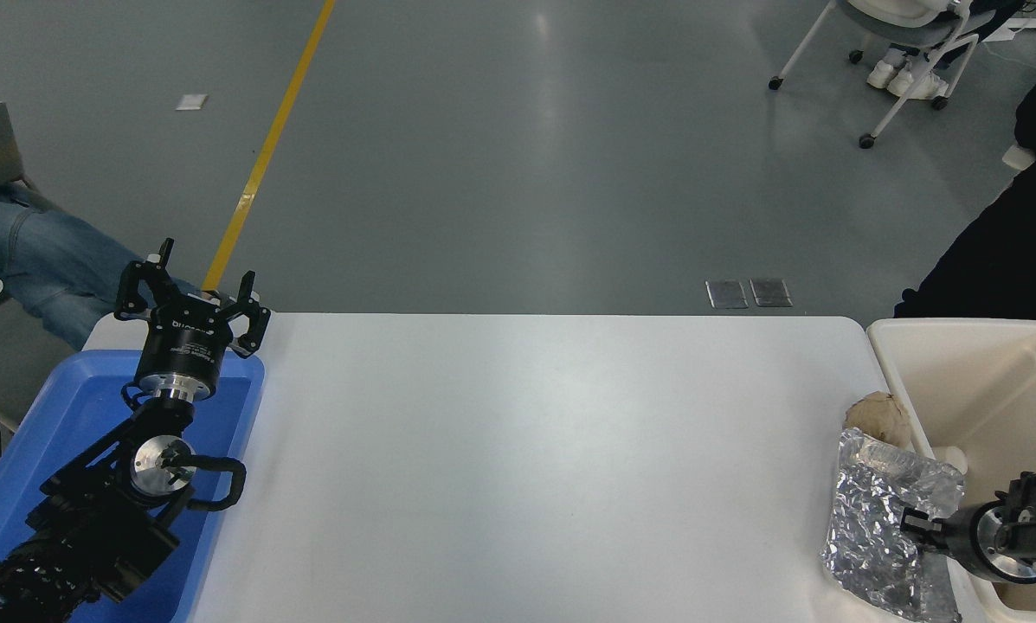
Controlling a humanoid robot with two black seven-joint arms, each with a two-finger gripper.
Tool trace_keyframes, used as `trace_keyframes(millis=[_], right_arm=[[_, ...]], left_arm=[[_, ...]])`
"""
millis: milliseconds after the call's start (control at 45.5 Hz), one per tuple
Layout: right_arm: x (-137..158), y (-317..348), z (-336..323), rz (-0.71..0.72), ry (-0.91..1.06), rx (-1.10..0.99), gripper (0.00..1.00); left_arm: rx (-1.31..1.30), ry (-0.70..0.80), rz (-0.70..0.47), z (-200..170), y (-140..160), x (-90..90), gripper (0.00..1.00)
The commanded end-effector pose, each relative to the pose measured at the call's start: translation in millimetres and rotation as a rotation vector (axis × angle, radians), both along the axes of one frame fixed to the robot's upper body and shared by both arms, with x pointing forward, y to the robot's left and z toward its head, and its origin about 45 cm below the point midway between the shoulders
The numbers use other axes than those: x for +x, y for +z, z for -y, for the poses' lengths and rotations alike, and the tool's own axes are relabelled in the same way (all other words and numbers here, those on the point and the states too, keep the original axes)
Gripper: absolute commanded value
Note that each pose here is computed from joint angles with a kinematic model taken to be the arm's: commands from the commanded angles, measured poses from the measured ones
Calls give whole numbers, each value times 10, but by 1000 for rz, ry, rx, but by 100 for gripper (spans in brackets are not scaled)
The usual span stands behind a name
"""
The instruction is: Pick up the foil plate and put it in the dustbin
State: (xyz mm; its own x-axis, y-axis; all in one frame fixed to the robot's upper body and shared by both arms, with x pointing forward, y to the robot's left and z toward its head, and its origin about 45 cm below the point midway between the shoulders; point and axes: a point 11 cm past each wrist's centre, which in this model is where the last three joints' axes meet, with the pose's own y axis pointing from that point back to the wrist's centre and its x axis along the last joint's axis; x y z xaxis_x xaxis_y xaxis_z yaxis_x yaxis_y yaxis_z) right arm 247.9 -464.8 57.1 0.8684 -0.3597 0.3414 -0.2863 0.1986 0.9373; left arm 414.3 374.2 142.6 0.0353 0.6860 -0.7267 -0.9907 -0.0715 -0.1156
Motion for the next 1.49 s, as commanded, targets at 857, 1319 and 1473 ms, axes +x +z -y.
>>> trace_keyframes(millis=[857, 1319, 1473], right_arm=[[1276, 2519, -378, 259, 111, 203, 0], [1488, 3336, -594, 351, 195, 201, 0], [1489, 3281, -493, 346, 177, 172, 0]], left_arm=[[0, 0, 0, 0, -1, -1, 99], [1, 1, 2, -6, 8, 4, 99], [0, 0, 0, 0, -1, -1, 99]])
